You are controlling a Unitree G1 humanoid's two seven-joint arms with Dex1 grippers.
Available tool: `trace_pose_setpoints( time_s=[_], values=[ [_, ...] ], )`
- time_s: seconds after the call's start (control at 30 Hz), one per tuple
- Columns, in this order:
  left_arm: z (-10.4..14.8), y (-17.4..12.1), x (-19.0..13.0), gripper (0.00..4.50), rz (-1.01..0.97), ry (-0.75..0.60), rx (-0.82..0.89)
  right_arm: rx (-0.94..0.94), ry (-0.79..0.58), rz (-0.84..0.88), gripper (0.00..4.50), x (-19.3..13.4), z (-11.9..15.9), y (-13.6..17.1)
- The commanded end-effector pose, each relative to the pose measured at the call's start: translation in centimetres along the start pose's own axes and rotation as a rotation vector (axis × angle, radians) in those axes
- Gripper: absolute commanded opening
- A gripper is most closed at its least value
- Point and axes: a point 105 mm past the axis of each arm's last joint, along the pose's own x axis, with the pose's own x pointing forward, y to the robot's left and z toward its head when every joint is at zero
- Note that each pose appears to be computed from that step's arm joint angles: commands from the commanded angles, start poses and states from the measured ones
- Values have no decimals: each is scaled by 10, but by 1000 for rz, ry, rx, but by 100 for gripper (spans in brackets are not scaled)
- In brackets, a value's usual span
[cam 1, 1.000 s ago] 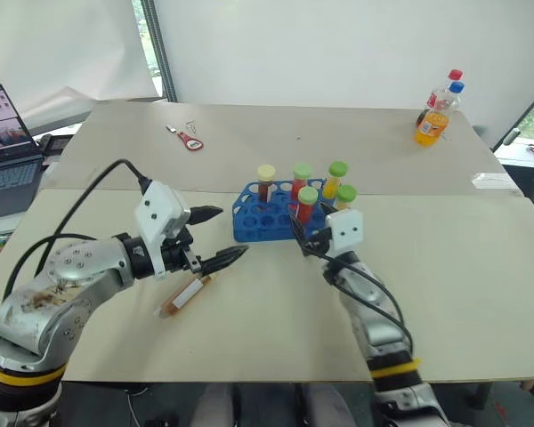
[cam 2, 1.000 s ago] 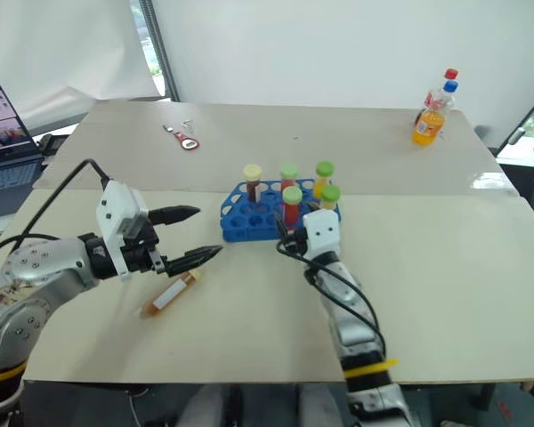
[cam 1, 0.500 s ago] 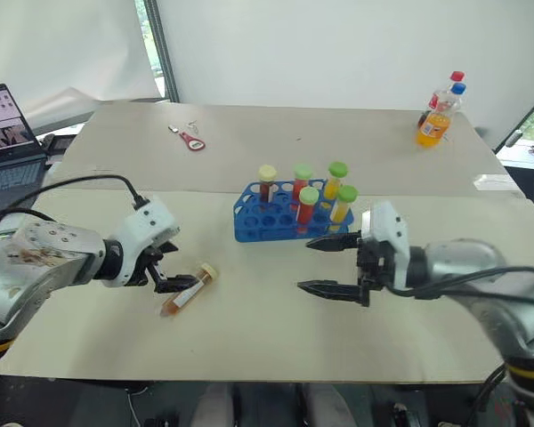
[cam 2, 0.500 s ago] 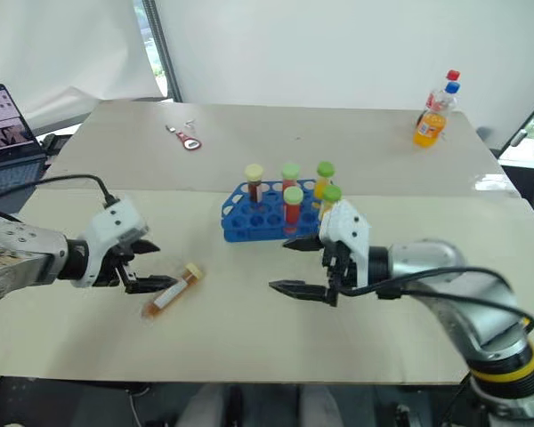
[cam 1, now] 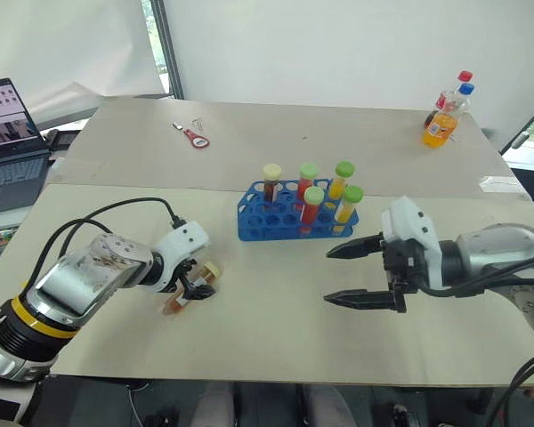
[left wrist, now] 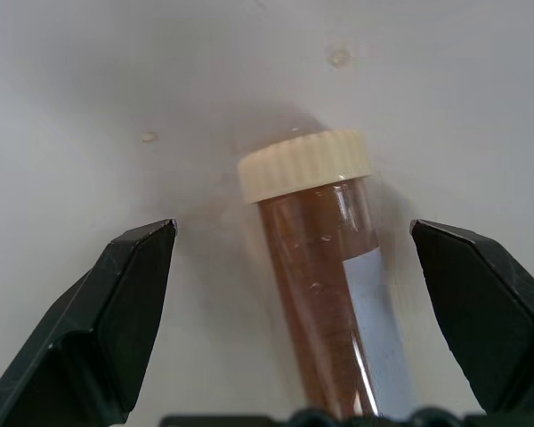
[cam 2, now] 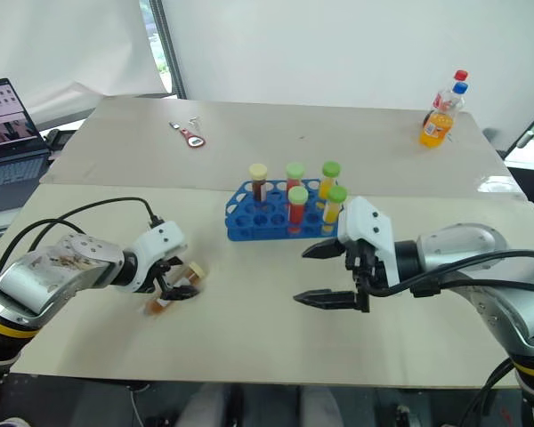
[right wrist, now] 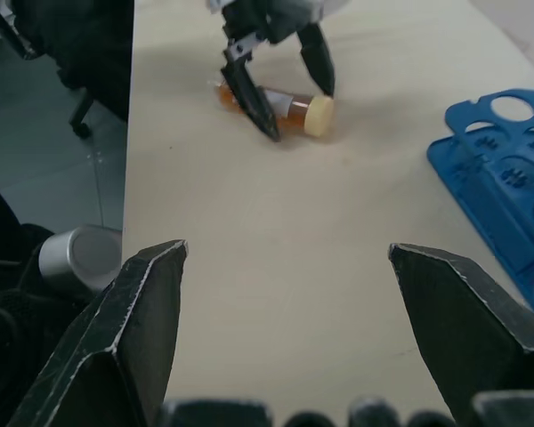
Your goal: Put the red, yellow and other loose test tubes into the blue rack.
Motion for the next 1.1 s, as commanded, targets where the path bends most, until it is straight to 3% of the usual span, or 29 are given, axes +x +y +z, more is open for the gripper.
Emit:
trace_pose_setpoints(
  time_s=[0.03, 0.17, 0.2, 0.3, 0.37, 0.57, 0.7, 0.83, 1.1],
  values=[
    [1, 2, -1, 306, 17, -6, 24, -28, -44, -8, 405, -3, 14, 2],
    [-2, 5, -6, 117, 23, 0, 38, -29, -61, -21, 405, -3, 18, 0],
    [-1, 5, -7, 93, 20, 0, 40, -29, -64, -24, 405, -3, 19, -1],
    [6, 2, -11, 91, -17, -27, 100, -32, -55, -37, 405, -6, 19, -3],
    [25, 3, -20, 91, -61, -120, 160, -54, -46, -72, 405, -10, 19, -5],
    [119, 6, -38, 91, -132, -641, 231, -193, -17, -302, 405, -31, 10, -16],
    [157, 3, -29, 91, -155, -854, 214, -137, 2, -433, 405, -40, -1, -24],
    [179, 5, -8, 91, -133, -994, 135, -93, -12, -470, 405, -35, -4, -14],
    [202, 15, 23, 91, -24, -1120, 84, -31, 16, -515, 405, -29, -14, 0]
  ],
)
